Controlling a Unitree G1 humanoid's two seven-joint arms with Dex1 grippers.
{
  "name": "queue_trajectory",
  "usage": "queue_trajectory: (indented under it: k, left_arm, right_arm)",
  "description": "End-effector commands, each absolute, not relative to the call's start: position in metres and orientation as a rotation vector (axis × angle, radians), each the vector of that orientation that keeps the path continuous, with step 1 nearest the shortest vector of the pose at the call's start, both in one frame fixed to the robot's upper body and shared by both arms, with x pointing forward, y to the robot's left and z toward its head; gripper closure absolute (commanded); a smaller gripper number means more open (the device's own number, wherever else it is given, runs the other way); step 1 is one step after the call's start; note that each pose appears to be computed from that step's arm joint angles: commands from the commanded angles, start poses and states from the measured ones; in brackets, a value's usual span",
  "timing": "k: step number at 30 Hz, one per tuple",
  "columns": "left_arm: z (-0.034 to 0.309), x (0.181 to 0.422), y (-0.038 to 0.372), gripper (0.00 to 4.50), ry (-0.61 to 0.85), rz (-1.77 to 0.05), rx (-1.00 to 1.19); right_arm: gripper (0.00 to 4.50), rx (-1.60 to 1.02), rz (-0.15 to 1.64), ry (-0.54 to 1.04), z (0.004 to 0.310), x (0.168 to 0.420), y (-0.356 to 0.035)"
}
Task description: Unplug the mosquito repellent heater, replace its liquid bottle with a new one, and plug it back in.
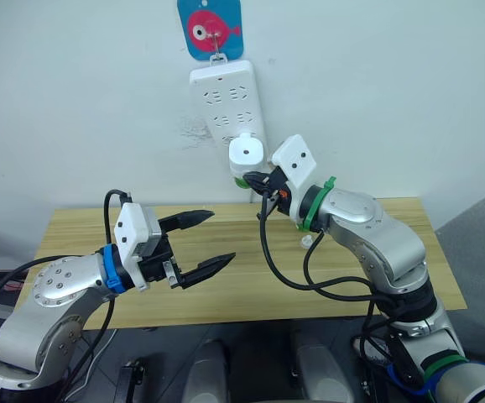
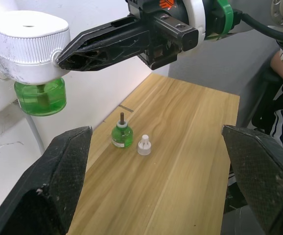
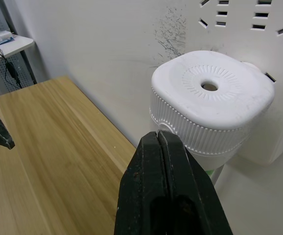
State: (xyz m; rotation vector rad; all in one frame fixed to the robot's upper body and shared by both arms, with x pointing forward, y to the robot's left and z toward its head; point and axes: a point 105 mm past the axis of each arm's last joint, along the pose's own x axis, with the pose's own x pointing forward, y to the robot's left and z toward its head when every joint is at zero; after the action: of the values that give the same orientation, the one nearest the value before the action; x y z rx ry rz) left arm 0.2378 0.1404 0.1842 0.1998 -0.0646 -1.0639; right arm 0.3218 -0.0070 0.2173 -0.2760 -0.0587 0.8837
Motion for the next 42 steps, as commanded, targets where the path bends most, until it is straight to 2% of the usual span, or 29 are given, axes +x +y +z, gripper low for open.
queue_trajectory:
  k: [1,6,9,15,20,24,27,29,34,38,42]
  left_arm:
    - [0.189,0.235,0.137,0.0,-0.092,-1.08,0.216]
    - [0.189,0.236,0.137,0.0,-0.095,-1.077,0.216]
    - [0.189,0.236,0.137,0.0,-0.096,-1.075,0.216]
    - [0.189,0.237,0.138,0.0,-0.09,-1.07,0.201]
    - [0.189,0.238,0.139,0.0,-0.087,-1.058,0.195]
    - [0.187,0.246,0.154,0.0,-0.07,-0.999,0.24]
    - [0.186,0.253,0.176,0.0,-0.032,-0.972,0.337]
    - [0.187,0.255,0.184,0.0,-0.031,-0.984,0.389]
    - [0.207,0.274,0.216,0.0,-0.052,-0.873,0.468]
    - [0.196,0.275,0.236,0.0,0.083,-0.84,0.546]
    - [0.193,0.281,0.251,0.0,0.121,-0.726,0.588]
  right_arm:
    - [4.49,-0.289,0.821,-0.136,0.235,0.327,-0.013]
    - [4.49,-0.286,0.739,-0.156,0.241,0.339,-0.023]
    - [4.49,-0.261,0.757,-0.153,0.242,0.339,-0.023]
    - [4.49,-0.278,1.025,-0.121,0.232,0.301,-0.004]
    - [4.49,-0.314,1.144,-0.123,0.23,0.282,-0.004]
    - [4.49,-0.333,1.154,-0.128,0.232,0.278,-0.019]
    - [3.93,-0.371,1.119,-0.138,0.236,0.281,-0.042]
    - [3.25,-0.391,1.121,-0.129,0.236,0.28,-0.055]
    - [1.54,-0.532,1.121,-0.099,0.243,0.28,-0.097]
    - [0.03,-0.615,1.042,-0.142,0.259,0.291,-0.123]
    - [0.03,-0.687,1.035,-0.117,0.253,0.292,-0.144]
